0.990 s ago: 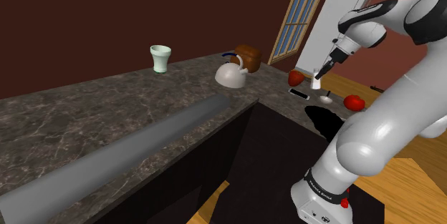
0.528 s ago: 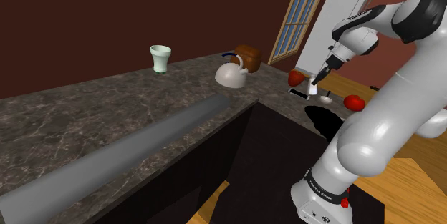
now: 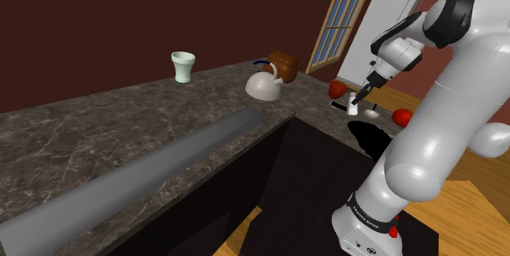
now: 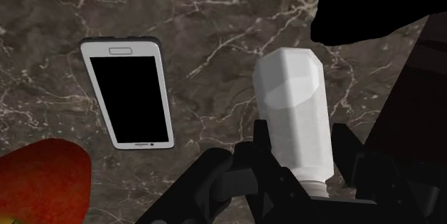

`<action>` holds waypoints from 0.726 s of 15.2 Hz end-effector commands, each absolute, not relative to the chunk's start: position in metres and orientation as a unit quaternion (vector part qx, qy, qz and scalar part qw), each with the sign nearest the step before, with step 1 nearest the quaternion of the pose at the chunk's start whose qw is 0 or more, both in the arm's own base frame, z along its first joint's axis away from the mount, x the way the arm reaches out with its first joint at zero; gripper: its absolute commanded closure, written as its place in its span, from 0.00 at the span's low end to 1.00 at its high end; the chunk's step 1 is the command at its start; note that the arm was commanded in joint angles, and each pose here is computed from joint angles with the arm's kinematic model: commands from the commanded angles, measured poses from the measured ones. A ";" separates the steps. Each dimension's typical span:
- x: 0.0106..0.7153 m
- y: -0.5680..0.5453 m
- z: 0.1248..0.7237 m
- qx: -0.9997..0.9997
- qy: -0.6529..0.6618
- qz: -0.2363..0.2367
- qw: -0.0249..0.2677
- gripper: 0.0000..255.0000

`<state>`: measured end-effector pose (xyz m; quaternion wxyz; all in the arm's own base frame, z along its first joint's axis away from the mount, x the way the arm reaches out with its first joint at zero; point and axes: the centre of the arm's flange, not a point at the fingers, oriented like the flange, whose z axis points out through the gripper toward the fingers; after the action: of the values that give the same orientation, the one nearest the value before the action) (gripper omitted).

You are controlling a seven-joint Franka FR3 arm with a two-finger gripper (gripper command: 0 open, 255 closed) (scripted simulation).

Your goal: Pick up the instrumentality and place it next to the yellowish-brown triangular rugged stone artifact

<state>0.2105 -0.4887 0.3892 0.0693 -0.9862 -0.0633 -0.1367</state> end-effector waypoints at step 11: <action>0.210 -0.488 0.344 -0.986 -0.063 -0.137 0.069 1.00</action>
<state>0.2100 -0.4880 0.3447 0.0691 -0.9861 -0.0633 -0.1373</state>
